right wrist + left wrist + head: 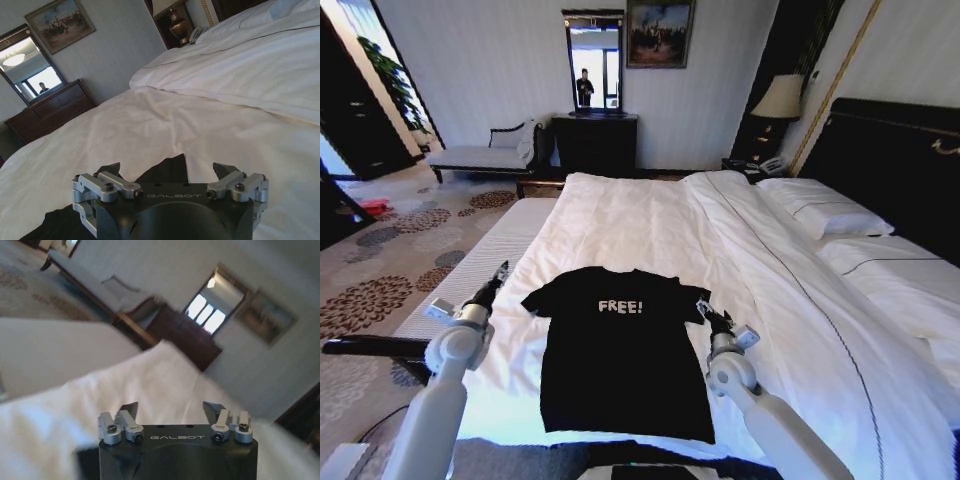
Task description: Fold the clothes on the bed.
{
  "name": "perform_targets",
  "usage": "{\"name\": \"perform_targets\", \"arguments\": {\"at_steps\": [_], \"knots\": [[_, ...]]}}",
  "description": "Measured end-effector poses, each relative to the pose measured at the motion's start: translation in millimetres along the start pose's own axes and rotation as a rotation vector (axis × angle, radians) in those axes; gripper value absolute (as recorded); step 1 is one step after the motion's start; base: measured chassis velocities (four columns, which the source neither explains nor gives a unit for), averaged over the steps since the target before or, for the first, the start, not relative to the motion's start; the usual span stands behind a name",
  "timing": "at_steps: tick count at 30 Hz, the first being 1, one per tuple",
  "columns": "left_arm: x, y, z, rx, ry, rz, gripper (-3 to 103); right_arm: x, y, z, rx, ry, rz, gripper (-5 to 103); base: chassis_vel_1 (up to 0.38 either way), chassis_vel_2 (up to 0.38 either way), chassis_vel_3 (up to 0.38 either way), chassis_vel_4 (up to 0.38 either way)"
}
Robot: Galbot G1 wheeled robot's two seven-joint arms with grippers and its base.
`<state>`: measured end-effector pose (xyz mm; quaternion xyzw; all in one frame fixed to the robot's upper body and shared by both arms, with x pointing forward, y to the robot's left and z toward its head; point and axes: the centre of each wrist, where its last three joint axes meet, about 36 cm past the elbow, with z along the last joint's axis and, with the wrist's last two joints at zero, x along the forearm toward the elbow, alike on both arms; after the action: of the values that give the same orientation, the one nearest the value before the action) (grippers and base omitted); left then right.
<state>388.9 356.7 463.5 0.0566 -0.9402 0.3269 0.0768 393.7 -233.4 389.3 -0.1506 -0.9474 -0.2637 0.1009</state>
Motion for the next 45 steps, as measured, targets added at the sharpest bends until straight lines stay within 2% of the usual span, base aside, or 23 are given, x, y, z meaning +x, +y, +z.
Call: {"name": "perform_targets", "arguments": {"at_steps": [1,2,3,5,6,7,10,11,13,16,20,26,29,30,31,33,36,38,41,42,43,45], "knots": [[3.4,1.9,6.7,-0.013,0.018,-0.012,79,0.4,-0.2,-0.2,0.000,0.000,0.000,100,0.000,0.000,0.000,0.000],[3.4,1.9,6.7,-0.013,0.018,-0.012,79,0.4,-0.2,-0.2,0.000,0.000,0.000,100,0.000,0.000,0.000,0.000],[11.5,7.2,26.2,-0.024,0.070,-0.048,84,0.9,-0.2,-1.0,-0.002,-0.003,0.000,100,0.000,0.000,0.000,0.000],[17.7,14.7,49.2,0.005,0.127,-0.087,94,1.6,1.2,-1.8,-0.009,-0.005,-0.001,100,0.000,0.000,0.000,0.000],[17.7,14.7,49.2,0.005,0.127,-0.087,94,1.6,1.2,-1.8,-0.009,-0.005,-0.001,100,0.000,0.000,0.000,0.000],[19.0,17.5,56.9,0.024,0.147,-0.099,94,2.1,1.9,-2.1,-0.012,-0.006,-0.002,100,0.000,0.000,0.000,0.000],[12.7,30.2,75.9,0.138,0.191,-0.129,100,4.5,1.2,-2.4,-0.012,-0.006,-0.002,100,0.000,0.000,0.000,0.000],[12.7,30.2,75.9,0.138,0.191,-0.129,100,4.5,1.2,-2.4,-0.012,-0.006,-0.002,100,0.000,0.000,0.000,0.000],[-0.7,37.8,76.3,0.222,0.188,-0.136,100,5.6,-1.3,-1.6,-0.008,-0.006,0.003,100,0.000,0.000,0.000,0.000],[-11.4,44.3,82.7,0.286,0.204,-0.138,100,6.7,-3.2,0.3,-0.005,-0.003,0.009,100,0.000,0.000,0.000,0.000],[-16.9,45.4,91.1,0.313,0.206,-0.124,100,7.2,-2.5,0.3,-0.007,-0.002,0.008,100,0.000,0.000,0.000,0.000],[-29.7,45.3,97.2,0.358,0.171,-0.091,102,8.3,-0.1,-1.0,-0.025,0.006,0.013,100,0.000,0.000,0.000,0.000],[-34.8,47.0,98.1,0.359,0.168,-0.085,100,8.7,0.4,-0.5,-0.028,0.008,0.013,100,0.000,0.000,0.000,0.000],[-37.8,48.2,98.8,0.357,0.167,-0.084,93,8.4,0.2,0.2,-0.028,0.010,0.015,100,0.000,0.000,0.000,0.000],[-39.1,48.6,99.0,0.357,0.166,-0.084,93,8.1,-0.1,0.7,-0.028,0.010,0.017,100,0.000,0.000,0.000,0.000],[-43.1,49.7,99.2,0.358,0.161,-0.085,85,7.5,-0.8,1.5,-0.027,0.012,0.019,100,0.000,0.000,0.000,0.000],[-44.9,50.5,99.7,0.358,0.160,-0.087,79,7.2,-0.9,1.7,-0.026,0.012,0.020,100,0.000,0.000,0.000,0.000],[-45.8,51.5,100.4,0.353,0.160,-0.091,68,6.4,-0.4,1.1,-0.026,0.011,0.019,100,0.000,0.000,0.000,0.000],[-45.1,52.2,101.2,0.349,0.161,-0.093,62,6.3,-0.1,1.1,-0.027,0.011,0.019,100,0.000,0.000,0.000,0.000],[-44.3,52.9,101.9,0.346,0.162,-0.094,57,6.3,0.0,1.2,-0.028,0.011,0.019,100,0.000,0.000,0.000,0.000],[-42.5,54.6,103.4,0.340,0.165,-0.098,46,6.3,-0.2,1.5,-0.028,0.012,0.020,100,0.000,0.000,0.000,0.000],[-41.8,55.2,103.8,0.338,0.165,-0.099,46,6.5,-0.4,1.9,-0.027,0.013,0.020,100,0.000,0.000,0.000,0.000]]}}
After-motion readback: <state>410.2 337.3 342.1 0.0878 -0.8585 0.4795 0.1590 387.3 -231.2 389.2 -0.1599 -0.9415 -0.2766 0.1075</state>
